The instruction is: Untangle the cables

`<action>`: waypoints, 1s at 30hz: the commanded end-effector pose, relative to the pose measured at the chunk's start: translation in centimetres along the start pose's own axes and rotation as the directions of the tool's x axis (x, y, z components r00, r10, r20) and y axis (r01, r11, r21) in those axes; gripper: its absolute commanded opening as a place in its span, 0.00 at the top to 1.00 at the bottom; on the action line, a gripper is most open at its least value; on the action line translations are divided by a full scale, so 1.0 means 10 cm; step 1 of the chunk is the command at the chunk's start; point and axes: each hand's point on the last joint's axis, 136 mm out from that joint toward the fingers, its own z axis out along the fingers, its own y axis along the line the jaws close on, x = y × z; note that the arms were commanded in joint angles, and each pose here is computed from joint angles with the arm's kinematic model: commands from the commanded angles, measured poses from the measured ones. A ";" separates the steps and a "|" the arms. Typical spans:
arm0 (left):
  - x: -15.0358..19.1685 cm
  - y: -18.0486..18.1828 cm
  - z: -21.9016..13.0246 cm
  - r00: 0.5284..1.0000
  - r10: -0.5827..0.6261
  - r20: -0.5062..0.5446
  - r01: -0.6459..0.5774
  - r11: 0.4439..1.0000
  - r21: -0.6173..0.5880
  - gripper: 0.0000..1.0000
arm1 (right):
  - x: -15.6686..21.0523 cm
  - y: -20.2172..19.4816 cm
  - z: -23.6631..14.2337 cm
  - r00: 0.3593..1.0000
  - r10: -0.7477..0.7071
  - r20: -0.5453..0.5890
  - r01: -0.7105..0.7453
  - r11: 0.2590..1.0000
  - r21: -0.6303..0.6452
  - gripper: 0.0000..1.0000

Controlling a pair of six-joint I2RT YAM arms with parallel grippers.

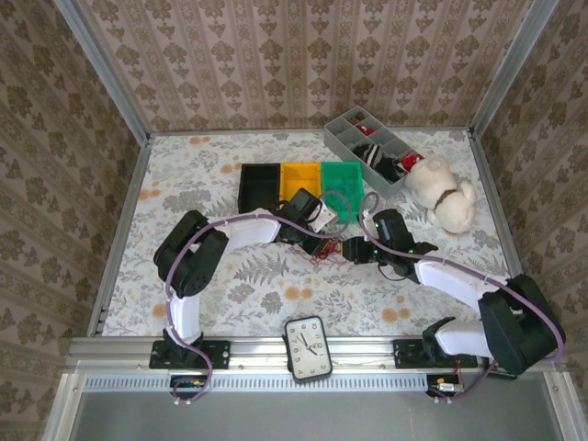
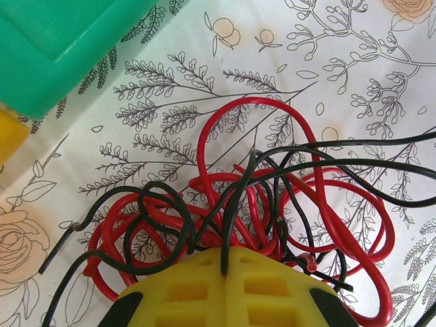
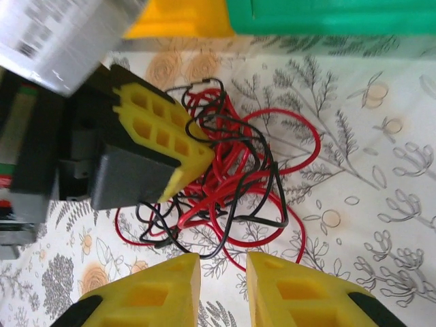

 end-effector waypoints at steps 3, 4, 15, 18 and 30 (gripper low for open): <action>0.26 0.12 0.06 0.996 -0.009 -0.089 0.003 0.998 -0.065 1.00 | -0.12 0.18 0.08 1.000 -0.018 -0.018 0.016 0.996 -0.084 0.74; 0.27 0.12 0.07 0.996 -0.007 -0.090 0.001 0.998 -0.065 1.00 | -0.12 0.18 0.09 1.000 -0.015 -0.023 0.013 0.996 -0.083 0.73; 0.26 0.11 0.06 0.996 -0.001 -0.088 -0.004 0.998 -0.062 1.00 | -0.11 0.14 0.25 0.998 0.006 -0.062 -0.011 0.997 -0.081 0.75; 0.26 0.11 0.06 0.996 -0.003 -0.086 -0.003 0.998 -0.065 1.00 | -0.09 0.13 0.27 0.997 0.011 -0.071 -0.017 0.997 -0.078 0.79; 0.27 0.13 0.08 0.996 -0.010 -0.094 0.003 0.997 -0.071 1.00 | -0.34 -0.70 -0.51 0.987 0.015 0.163 -0.084 0.901 0.425 1.00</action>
